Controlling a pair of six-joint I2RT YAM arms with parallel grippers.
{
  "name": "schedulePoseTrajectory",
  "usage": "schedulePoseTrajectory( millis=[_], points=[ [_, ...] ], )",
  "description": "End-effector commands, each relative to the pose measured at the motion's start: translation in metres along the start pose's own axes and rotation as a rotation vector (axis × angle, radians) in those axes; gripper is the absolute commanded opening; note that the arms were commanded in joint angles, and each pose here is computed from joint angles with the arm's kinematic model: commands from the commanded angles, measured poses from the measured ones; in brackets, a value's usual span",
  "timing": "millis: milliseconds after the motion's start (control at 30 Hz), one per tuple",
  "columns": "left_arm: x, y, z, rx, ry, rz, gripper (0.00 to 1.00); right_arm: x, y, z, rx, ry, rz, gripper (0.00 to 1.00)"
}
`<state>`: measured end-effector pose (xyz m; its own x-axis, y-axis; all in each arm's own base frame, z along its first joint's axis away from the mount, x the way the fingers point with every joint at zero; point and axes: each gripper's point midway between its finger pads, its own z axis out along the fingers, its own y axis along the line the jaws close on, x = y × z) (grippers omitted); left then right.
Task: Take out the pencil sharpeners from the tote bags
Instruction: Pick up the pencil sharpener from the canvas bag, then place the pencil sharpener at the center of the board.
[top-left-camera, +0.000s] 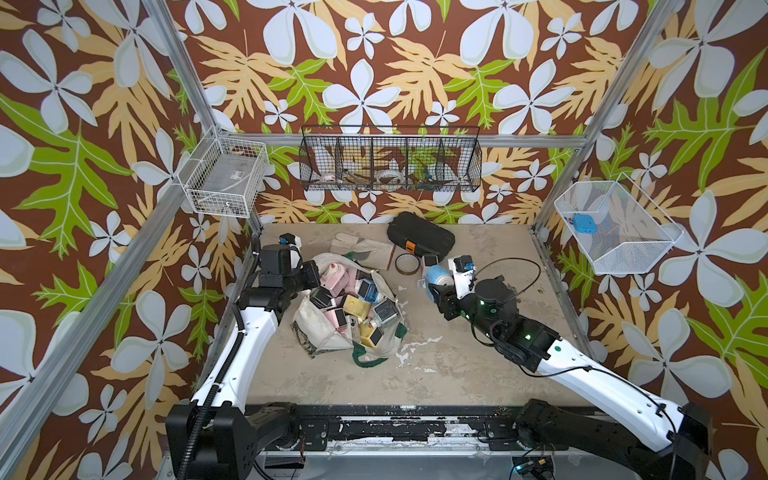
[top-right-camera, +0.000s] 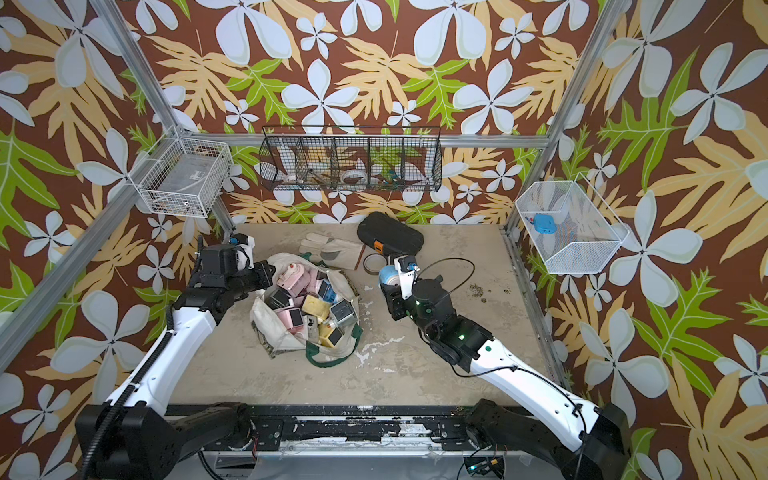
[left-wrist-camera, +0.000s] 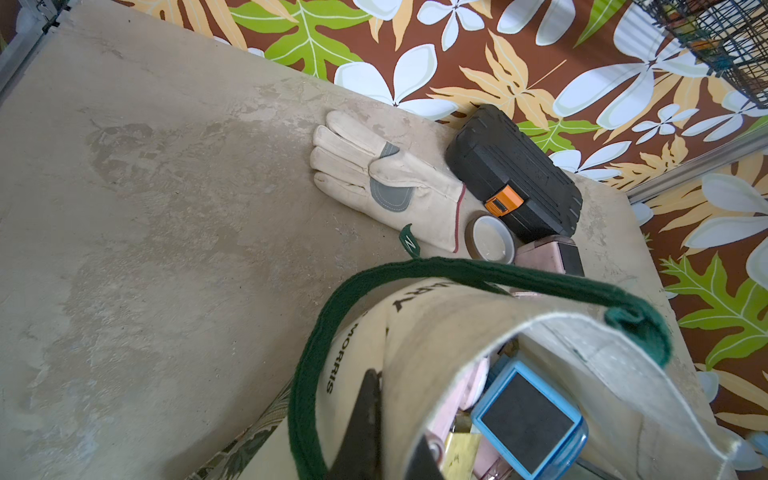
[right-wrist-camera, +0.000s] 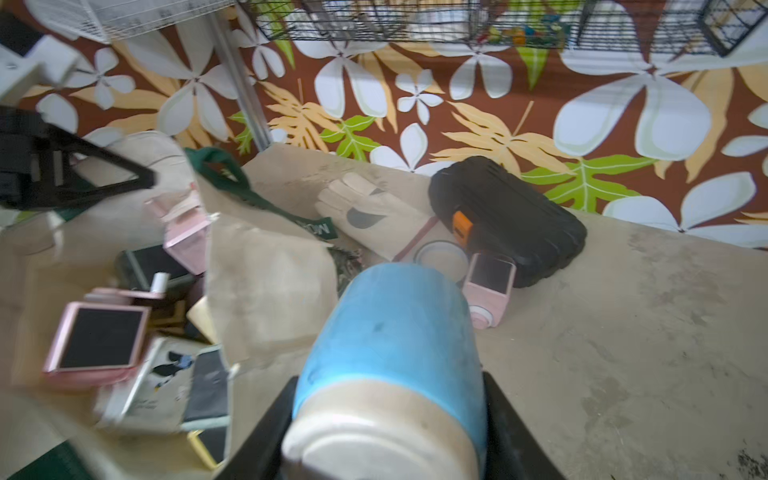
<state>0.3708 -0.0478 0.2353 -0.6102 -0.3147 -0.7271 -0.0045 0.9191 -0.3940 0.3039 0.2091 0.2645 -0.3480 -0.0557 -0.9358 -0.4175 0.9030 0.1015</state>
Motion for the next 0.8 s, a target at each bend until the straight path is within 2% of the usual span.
schedulePoseTrajectory(
  millis=[0,233,433,767],
  points=[
    [-0.011,-0.003,-0.001,0.012,-0.037,0.007,0.00,-0.013,-0.025,0.013,0.054,-0.096,0.071,0.35],
    [-0.012,-0.006,-0.002,0.025,-0.040,0.006,0.00,0.010,-0.088,0.057,0.171,-0.076,0.127,0.33],
    [-0.012,-0.006,-0.003,0.025,-0.044,0.006,0.00,0.022,-0.108,0.087,0.230,-0.050,0.101,0.33],
    [-0.013,-0.003,-0.002,0.015,-0.045,0.005,0.00,0.044,-0.148,0.112,0.297,-0.008,0.140,0.33]
  ],
)
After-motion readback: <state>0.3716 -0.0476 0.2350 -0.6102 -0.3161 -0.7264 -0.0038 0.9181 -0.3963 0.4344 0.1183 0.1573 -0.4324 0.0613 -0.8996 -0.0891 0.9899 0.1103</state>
